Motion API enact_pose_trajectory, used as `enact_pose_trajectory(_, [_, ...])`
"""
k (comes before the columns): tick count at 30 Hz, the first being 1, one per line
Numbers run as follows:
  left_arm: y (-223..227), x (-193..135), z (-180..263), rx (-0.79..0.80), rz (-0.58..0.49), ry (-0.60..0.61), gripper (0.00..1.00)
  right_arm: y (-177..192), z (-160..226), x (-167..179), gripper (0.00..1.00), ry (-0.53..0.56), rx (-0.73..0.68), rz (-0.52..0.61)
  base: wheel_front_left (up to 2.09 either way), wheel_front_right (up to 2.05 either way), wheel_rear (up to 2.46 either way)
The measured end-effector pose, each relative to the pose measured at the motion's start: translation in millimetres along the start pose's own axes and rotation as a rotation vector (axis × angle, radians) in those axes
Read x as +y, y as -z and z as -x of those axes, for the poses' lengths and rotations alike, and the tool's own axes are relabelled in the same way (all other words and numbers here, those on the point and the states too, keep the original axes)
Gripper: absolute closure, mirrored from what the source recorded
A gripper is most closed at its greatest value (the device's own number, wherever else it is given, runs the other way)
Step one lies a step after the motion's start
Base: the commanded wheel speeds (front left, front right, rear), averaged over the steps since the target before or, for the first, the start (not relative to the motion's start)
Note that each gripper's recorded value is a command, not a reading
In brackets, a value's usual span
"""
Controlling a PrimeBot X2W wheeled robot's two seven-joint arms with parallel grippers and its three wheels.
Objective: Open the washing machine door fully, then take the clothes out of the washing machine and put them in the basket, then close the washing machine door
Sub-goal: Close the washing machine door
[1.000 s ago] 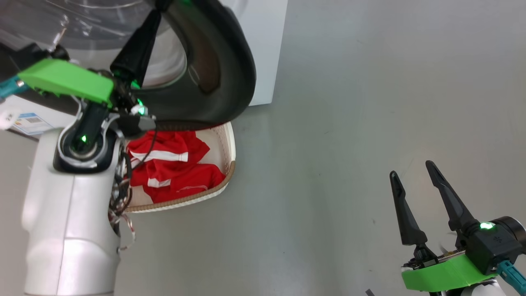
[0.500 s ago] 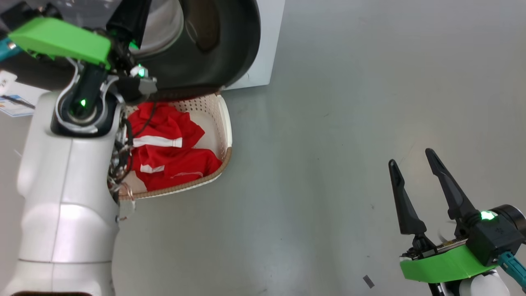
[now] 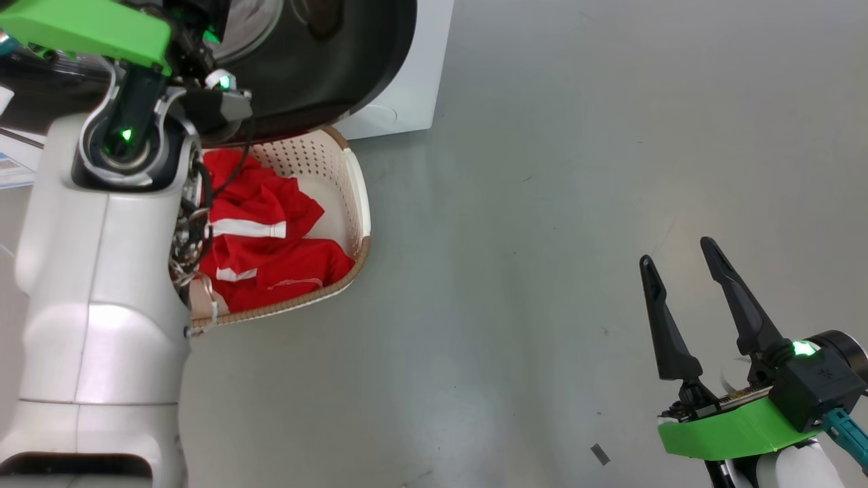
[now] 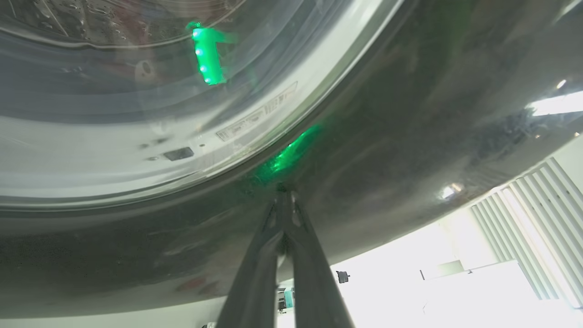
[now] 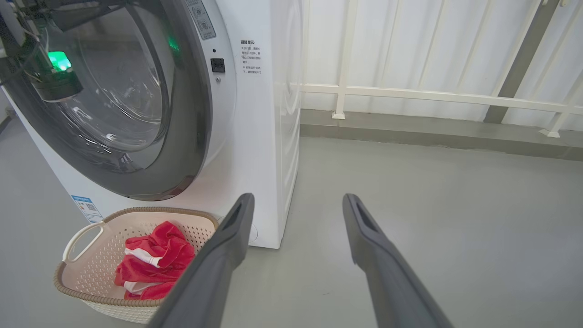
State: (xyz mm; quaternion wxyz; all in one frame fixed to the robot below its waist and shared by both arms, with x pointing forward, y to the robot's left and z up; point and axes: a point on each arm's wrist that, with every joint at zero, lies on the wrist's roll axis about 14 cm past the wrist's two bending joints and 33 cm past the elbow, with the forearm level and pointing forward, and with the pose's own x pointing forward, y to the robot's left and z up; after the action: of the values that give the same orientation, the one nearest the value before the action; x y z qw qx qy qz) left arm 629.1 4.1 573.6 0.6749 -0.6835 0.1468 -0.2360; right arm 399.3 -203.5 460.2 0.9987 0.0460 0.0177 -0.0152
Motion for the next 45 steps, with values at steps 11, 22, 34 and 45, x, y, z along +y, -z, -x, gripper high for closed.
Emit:
enact_pose_trajectory(11, [-2.2, -8.7, 5.2, -0.009, 0.014, 0.015, 1.00, -2.1, 0.0, 3.5, 0.00, -0.010, -0.007, -0.006, 0.00, 0.00, 0.00])
enact_pose_trajectory(22, [9.0, -3.3, 44.9, -0.013, 0.013, 0.008, 1.00, -16.8, 1.2, 12.1, 0.00, -0.036, -0.050, -0.016, 0.00, 0.00, 0.00])
enact_pose_trajectory(34, [20.3, -2.7, 117.4, -0.091, 0.004, -0.009, 1.00, -34.7, 16.2, 19.7, 0.00, -0.057, -0.097, -0.030, 0.00, 0.00, 0.00])
enact_pose_trajectory(45, [32.3, 2.6, 192.7, -0.170, -0.067, -0.076, 0.00, -50.4, 38.7, 30.3, 0.00, -0.089, -0.140, -0.045, 0.00, 0.00, 0.00])
